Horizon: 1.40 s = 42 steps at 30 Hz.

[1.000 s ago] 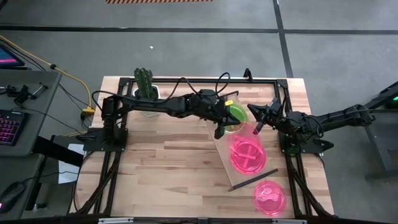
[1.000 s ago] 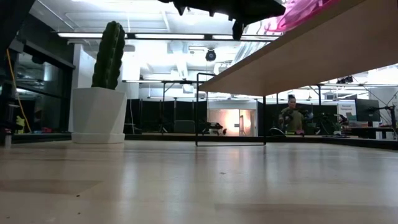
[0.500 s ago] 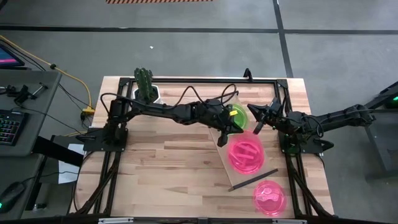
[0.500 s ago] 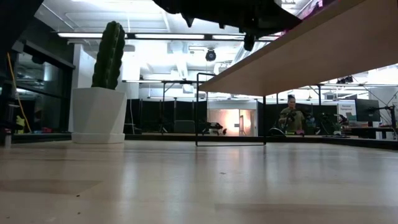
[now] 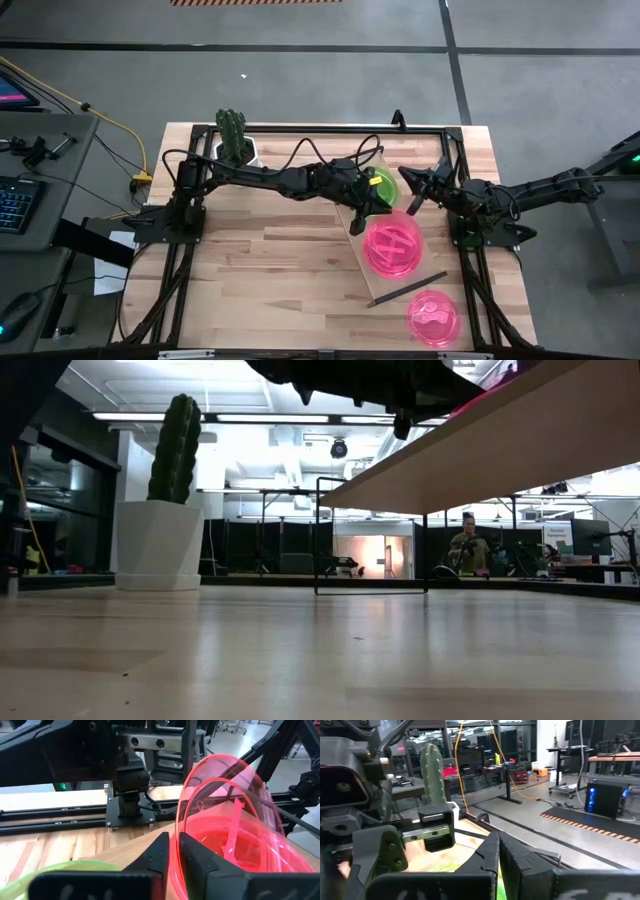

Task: Place and stack plates onto a shelf
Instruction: Stack the left pink plate on top of the other pink plate on the shelf, then stack the pink plate on top of the other pink plate on the shelf

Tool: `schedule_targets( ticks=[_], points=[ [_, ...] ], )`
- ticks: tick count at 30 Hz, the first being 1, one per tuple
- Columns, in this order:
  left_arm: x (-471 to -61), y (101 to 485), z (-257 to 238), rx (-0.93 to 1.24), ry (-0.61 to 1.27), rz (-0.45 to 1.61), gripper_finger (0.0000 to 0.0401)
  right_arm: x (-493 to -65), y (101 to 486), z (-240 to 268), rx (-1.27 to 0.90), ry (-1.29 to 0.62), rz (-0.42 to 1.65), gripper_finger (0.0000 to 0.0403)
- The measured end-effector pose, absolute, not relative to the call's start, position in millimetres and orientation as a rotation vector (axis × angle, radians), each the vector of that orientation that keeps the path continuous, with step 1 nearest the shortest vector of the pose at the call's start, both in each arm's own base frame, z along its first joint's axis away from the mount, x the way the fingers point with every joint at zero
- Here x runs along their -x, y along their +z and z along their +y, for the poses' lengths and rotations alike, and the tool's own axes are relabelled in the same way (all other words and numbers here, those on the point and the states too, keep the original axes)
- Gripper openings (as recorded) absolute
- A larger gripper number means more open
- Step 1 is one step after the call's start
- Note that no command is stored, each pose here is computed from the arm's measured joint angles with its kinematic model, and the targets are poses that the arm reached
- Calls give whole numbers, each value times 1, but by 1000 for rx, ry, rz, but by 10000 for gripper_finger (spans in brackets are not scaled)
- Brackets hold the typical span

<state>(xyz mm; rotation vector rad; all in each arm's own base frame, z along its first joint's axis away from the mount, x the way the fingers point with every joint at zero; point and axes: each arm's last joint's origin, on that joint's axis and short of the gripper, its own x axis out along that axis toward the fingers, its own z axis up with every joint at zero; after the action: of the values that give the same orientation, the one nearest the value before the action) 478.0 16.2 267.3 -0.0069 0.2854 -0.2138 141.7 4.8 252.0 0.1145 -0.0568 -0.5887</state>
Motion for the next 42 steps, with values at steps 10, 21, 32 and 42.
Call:
schedule_targets(
  ticks=[10, 21, 32, 42],
  points=[
    [-478, 267, 17, 8, -211, 286, 108, -141, 252, 4, -114, -608, -58, 0],
    [-441, 310, 42, -51, -200, 357, 116, -137, 255, 4, -82, -603, -69, 0],
    [-378, 266, 46, 98, -326, 111, 116, -131, 280, 14, -225, -151, -85, 101],
    [-325, 258, 39, 144, -233, -24, 115, -172, 314, 65, -288, 221, 130, 195]
  ],
)
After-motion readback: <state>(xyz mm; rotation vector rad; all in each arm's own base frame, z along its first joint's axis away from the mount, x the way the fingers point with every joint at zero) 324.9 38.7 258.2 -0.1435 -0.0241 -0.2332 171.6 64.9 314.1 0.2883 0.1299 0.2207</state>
